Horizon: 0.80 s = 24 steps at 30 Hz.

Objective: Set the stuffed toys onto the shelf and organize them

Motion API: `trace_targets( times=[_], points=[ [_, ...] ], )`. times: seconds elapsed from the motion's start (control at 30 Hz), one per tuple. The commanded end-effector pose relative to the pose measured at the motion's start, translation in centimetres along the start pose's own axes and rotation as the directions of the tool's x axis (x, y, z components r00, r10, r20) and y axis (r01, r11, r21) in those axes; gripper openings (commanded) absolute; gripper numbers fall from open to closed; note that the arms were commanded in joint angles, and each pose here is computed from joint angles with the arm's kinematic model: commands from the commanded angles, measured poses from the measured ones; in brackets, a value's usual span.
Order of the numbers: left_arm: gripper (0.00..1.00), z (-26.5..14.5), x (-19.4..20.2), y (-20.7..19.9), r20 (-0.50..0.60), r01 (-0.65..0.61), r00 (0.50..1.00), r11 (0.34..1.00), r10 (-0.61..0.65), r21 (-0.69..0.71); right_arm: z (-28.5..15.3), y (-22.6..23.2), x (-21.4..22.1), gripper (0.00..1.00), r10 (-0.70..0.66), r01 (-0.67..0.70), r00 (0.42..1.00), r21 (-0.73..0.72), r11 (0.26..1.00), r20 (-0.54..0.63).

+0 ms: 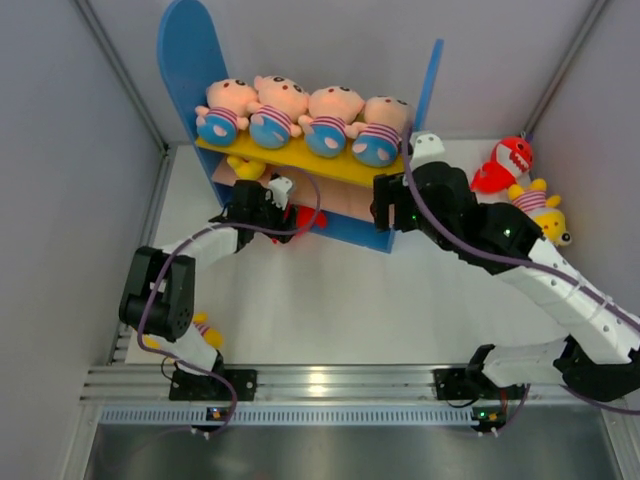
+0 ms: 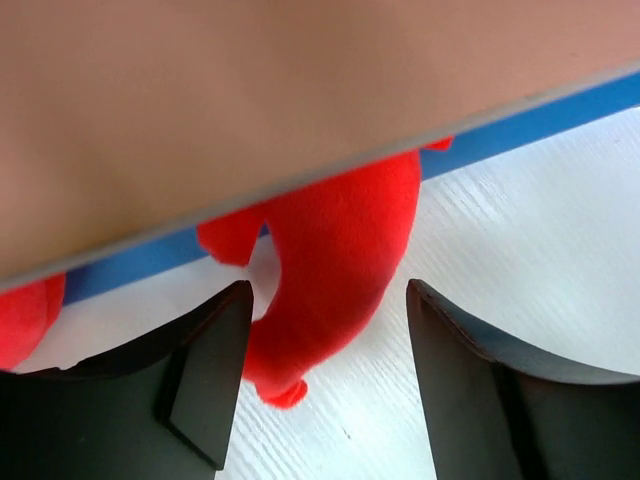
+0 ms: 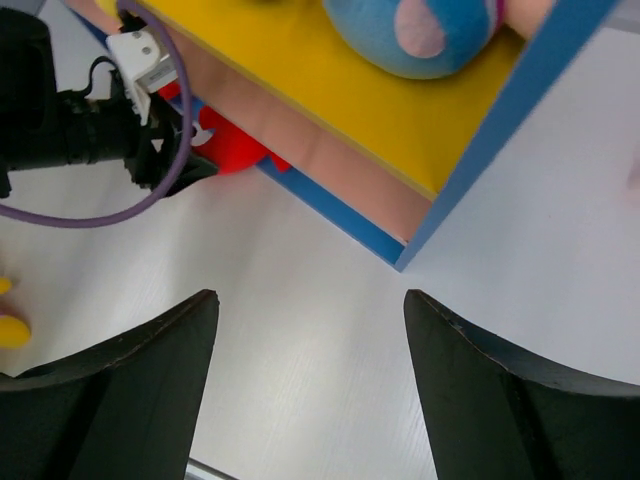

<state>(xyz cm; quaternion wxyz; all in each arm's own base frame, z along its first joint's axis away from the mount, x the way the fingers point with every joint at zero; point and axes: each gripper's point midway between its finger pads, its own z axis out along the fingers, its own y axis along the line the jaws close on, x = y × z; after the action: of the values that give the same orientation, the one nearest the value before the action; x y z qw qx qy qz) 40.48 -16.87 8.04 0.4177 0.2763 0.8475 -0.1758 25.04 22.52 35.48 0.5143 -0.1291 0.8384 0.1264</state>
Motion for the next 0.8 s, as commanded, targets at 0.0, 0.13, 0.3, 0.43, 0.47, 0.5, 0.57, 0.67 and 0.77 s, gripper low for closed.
trace_targets(
  times=[0.0,0.13,0.3,0.43,0.47,0.5,0.57,0.67,0.77],
  points=[
    [0.69,-2.9,-3.7,0.3,0.107,-0.068,0.992,0.997,0.072,-0.046,-3.1,-3.9,-2.3,0.76,0.130,-0.137,0.987,0.072,0.988,0.094],
    [0.70,-4.3,-2.4,-0.4,0.067,-0.080,0.994,0.996,0.082,-0.036,-3.7,-8.7,-1.6,0.83,0.207,-0.220,0.974,0.146,0.965,0.096],
    [0.71,-6.7,-2.7,-1.2,0.064,-0.105,0.992,0.994,0.108,-0.037,-1.3,-19.9,-0.9,0.86,0.309,-0.334,0.943,0.369,0.867,0.127],
    [0.71,-9.0,-2.3,-2.2,0.046,-0.111,0.993,0.993,0.112,-0.026,0.3,-27.6,-1.2,0.82,0.440,-0.502,0.865,0.392,0.771,0.241],
    [0.71,-9.4,-2.1,-2.2,0.040,-0.113,0.993,0.993,0.114,-0.029,0.9,-29.0,-0.9,0.82,0.453,-0.520,0.854,0.407,0.751,0.255],
    [0.71,-9.8,-2.0,-2.2,0.033,-0.123,0.992,0.992,0.124,-0.040,2.2,-31.4,0.3,0.83,0.495,-0.556,0.830,0.443,0.704,0.255],
    [0.71,-11.2,-1.7,-2.2,0.008,-0.134,0.991,0.989,0.135,-0.060,4.3,-34.1,0.9,0.79,0.522,-0.594,0.803,0.456,0.663,0.287],
    [0.75,-13.2,-1.2,-1.2,-0.049,-0.157,0.987,0.978,0.152,-0.139,8.5,-38.2,3.4,0.72,0.606,-0.662,0.741,0.462,0.590,0.289],
    [0.76,-14.9,-0.4,-0.7,-0.094,-0.170,0.984,0.967,0.154,-0.192,12.2,-41.2,5.8,0.70,0.650,-0.679,0.712,0.502,0.536,0.268]
  ],
)
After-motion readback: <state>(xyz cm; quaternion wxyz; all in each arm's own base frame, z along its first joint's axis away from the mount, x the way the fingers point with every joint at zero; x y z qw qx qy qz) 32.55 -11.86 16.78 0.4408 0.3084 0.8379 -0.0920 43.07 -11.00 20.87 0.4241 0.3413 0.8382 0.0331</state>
